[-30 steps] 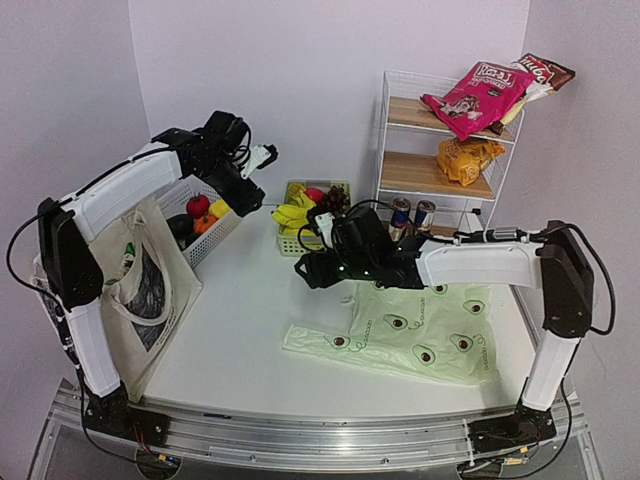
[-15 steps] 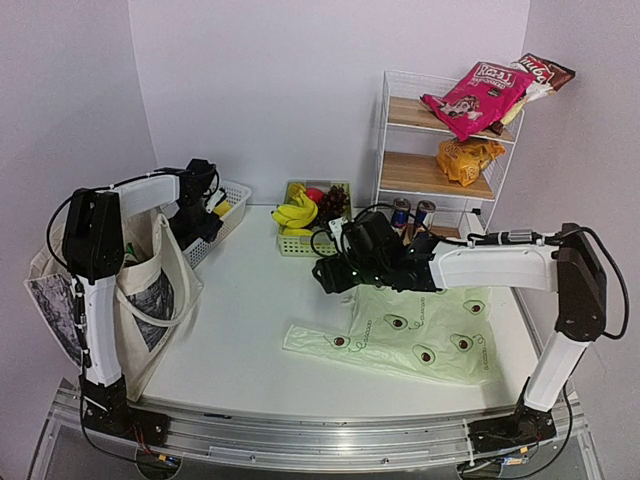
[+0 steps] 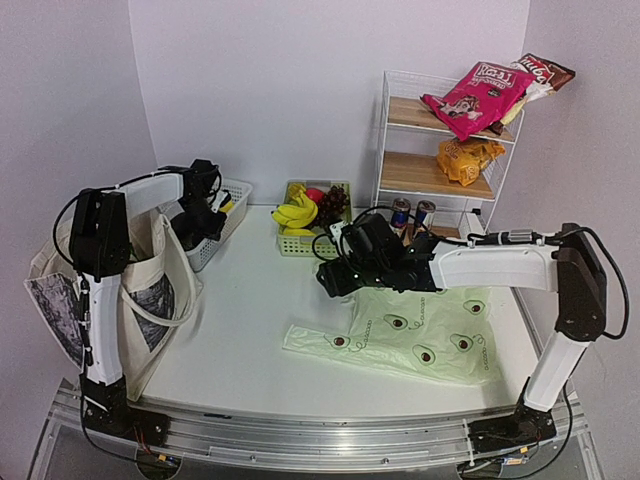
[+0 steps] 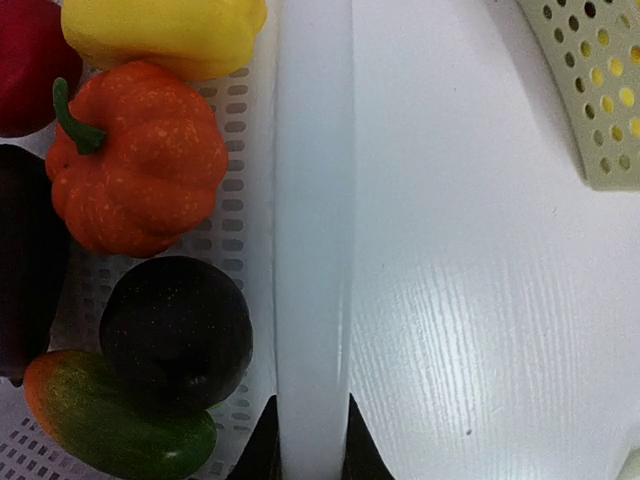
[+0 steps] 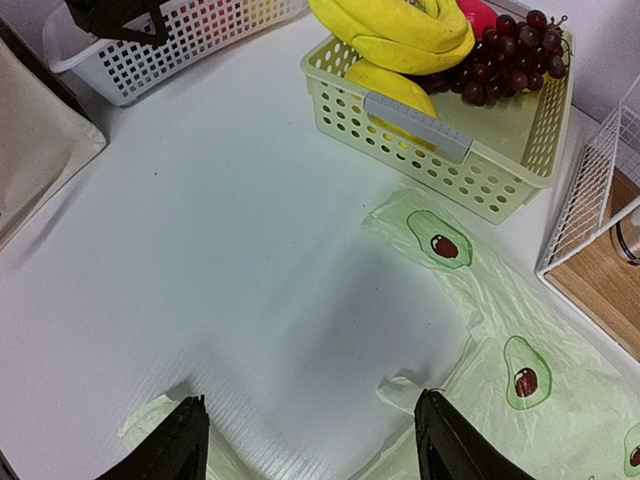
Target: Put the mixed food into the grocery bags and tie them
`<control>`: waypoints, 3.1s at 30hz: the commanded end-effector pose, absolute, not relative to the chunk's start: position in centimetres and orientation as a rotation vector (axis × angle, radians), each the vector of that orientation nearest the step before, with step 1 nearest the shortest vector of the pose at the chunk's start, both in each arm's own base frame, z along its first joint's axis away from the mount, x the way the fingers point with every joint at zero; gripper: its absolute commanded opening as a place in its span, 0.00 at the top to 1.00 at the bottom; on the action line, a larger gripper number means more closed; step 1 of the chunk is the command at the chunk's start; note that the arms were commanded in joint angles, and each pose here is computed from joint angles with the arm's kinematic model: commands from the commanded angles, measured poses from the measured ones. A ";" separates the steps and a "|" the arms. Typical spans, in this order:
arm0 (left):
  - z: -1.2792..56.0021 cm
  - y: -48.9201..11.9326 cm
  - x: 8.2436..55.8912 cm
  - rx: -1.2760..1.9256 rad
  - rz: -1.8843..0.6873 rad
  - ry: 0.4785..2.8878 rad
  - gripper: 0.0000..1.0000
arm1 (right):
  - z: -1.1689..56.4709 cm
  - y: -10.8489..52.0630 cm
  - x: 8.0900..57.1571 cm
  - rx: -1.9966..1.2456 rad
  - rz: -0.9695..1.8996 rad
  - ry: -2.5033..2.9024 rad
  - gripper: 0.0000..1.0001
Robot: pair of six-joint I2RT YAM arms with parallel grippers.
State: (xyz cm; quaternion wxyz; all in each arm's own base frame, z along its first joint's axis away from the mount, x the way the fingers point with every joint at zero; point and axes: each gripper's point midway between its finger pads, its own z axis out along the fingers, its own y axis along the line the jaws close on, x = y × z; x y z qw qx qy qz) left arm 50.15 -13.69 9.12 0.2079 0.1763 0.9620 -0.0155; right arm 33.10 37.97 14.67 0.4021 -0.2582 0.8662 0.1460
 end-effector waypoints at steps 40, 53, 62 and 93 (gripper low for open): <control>8.7 -27.5 60.9 -0.089 -0.846 2.398 1.00 | 6.1 28.4 34.4 -0.075 -0.047 2.659 0.35; 15.2 -25.6 59.7 0.151 -0.667 2.269 0.50 | 2.2 30.5 36.6 -0.088 0.003 2.759 0.44; 17.2 -24.2 59.9 0.225 -0.513 2.211 0.49 | 1.4 29.1 35.8 -0.051 -0.045 2.791 0.71; 27.5 -26.7 31.1 0.990 -0.920 2.123 0.38 | 22.3 39.8 29.3 -0.157 0.751 2.505 1.00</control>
